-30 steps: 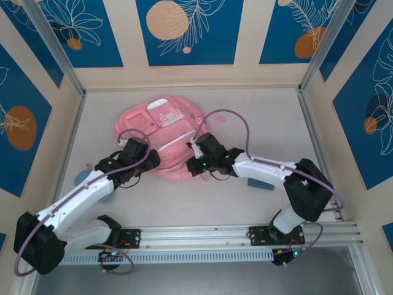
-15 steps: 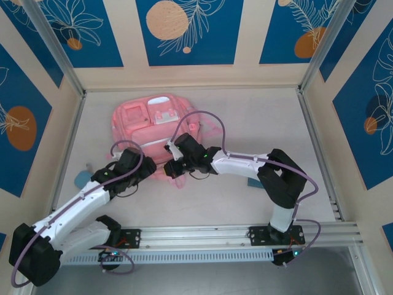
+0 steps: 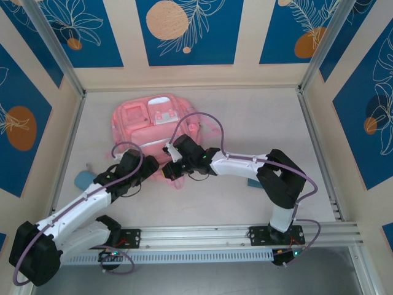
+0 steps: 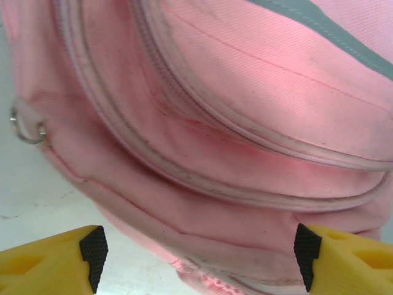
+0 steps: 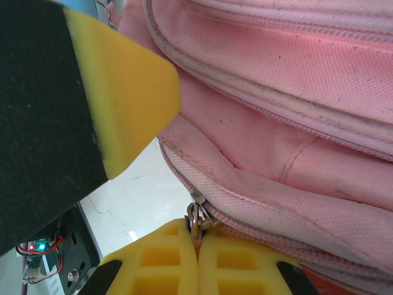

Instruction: Pack the student bag

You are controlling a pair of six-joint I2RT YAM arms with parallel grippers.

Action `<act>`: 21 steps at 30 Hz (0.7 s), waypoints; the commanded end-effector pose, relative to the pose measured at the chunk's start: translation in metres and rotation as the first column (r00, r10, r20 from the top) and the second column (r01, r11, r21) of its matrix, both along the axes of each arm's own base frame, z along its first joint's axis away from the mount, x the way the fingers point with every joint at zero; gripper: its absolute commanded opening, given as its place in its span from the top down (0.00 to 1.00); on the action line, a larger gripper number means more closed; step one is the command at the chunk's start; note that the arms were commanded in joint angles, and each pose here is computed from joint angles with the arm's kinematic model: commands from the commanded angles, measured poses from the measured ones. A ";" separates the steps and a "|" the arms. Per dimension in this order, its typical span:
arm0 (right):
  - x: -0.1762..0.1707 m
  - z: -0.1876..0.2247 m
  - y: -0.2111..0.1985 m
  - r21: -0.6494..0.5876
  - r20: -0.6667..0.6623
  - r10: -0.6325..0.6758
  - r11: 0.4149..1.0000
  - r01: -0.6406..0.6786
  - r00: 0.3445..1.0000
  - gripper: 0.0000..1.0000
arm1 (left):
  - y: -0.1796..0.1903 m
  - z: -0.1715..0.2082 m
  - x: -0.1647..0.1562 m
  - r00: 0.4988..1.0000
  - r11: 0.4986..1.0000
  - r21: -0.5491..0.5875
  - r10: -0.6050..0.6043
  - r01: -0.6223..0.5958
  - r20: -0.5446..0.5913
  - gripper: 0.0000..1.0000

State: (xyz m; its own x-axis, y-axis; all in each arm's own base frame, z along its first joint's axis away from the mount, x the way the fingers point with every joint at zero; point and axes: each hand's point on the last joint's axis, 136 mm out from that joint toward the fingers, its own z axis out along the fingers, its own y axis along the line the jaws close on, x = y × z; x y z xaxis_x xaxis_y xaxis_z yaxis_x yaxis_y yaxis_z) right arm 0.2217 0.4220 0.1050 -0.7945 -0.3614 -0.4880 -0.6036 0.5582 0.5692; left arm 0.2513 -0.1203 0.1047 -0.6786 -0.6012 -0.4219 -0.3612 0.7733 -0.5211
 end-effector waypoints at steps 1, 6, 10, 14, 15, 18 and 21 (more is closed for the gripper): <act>-0.004 0.024 0.021 0.082 0.019 0.052 0.995 -0.053 0.998 1.00 | -0.003 0.002 0.009 1.000 1.000 -0.013 -0.002 0.002 0.018 0.20; -0.004 0.023 0.016 0.060 0.025 0.035 0.998 -0.037 0.999 1.00 | -0.003 -0.013 0.009 0.999 1.000 0.006 0.013 -0.013 -0.029 0.35; 0.001 0.017 -0.005 -0.014 0.067 -0.039 0.999 0.040 0.997 1.00 | 0.005 -0.021 0.010 0.999 0.998 0.059 0.029 -0.027 -0.030 0.55; 0.009 0.001 -0.047 -0.135 0.154 -0.152 0.976 0.173 0.976 1.00 | 0.017 -0.032 0.010 0.998 0.988 0.148 0.044 -0.036 -0.053 0.75; 0.012 -0.002 -0.057 -0.164 0.178 -0.176 0.965 0.205 0.968 1.00 | 0.017 -0.035 0.010 0.997 0.987 0.156 0.041 -0.031 -0.059 0.78; 0.021 -0.012 -0.089 -0.245 0.223 -0.245 0.923 0.297 0.944 1.00 | 0.018 -0.040 0.010 0.997 0.985 0.171 0.040 -0.028 -0.070 0.85; 0.033 -0.022 -0.120 -0.299 0.229 -0.329 0.872 0.388 0.916 1.00 | 0.018 -0.040 0.011 0.997 0.983 0.182 0.035 -0.022 -0.069 0.87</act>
State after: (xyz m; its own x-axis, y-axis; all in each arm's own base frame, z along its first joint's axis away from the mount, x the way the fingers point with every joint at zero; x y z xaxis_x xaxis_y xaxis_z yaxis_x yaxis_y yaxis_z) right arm 0.2356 0.3566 0.0903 -0.7867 -0.2958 -0.5419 -0.5304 0.7730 0.3480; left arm 0.2625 -0.1240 0.0715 -0.7113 -0.5651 -0.4181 -0.3870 0.8113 -0.4381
